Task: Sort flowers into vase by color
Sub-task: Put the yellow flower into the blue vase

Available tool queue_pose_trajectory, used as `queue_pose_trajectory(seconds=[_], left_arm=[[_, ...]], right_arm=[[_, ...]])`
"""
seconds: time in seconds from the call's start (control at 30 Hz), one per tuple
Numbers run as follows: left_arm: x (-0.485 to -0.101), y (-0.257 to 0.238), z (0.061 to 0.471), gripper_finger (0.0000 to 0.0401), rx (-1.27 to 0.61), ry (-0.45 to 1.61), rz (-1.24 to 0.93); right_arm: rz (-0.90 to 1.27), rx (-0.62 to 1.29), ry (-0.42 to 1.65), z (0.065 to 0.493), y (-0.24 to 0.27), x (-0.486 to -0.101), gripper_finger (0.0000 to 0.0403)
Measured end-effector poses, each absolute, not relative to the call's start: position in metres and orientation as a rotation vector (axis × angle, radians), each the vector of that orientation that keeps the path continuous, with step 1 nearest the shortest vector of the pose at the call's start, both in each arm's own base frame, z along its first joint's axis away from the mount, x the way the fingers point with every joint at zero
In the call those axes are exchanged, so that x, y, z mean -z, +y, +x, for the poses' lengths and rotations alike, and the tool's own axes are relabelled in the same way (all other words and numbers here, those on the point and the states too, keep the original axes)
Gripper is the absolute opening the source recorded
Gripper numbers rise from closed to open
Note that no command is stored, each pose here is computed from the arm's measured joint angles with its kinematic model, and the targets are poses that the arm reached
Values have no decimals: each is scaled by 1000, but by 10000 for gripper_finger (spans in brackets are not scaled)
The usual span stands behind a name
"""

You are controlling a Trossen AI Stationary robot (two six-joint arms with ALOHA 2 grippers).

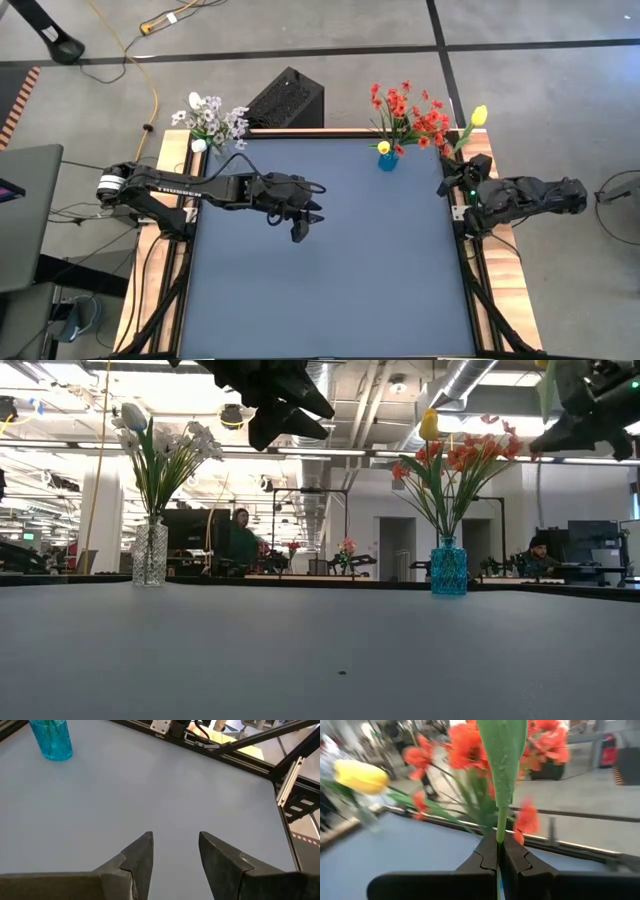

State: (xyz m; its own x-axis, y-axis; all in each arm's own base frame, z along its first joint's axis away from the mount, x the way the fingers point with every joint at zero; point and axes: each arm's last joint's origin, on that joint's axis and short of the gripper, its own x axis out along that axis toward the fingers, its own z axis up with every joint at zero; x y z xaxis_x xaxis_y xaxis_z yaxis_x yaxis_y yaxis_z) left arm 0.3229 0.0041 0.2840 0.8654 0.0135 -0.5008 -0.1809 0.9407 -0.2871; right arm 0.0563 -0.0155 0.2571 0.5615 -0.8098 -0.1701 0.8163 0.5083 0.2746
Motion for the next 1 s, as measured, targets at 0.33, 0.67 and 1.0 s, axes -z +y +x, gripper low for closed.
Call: queue_pose_trajectory(seconds=[0.33,0.67,1.0], left_arm=[[-283,4,322,146,-115,532,-332],[-283,4,322,146,-114,530,-330],[-283,4,322,146,-117,529,-343]], right_arm=[[269,1095,104,37,-23,-268,25],[356,1350,6,30,-30,-265,25],[516,1390,-4,47,-41,-268,25]])
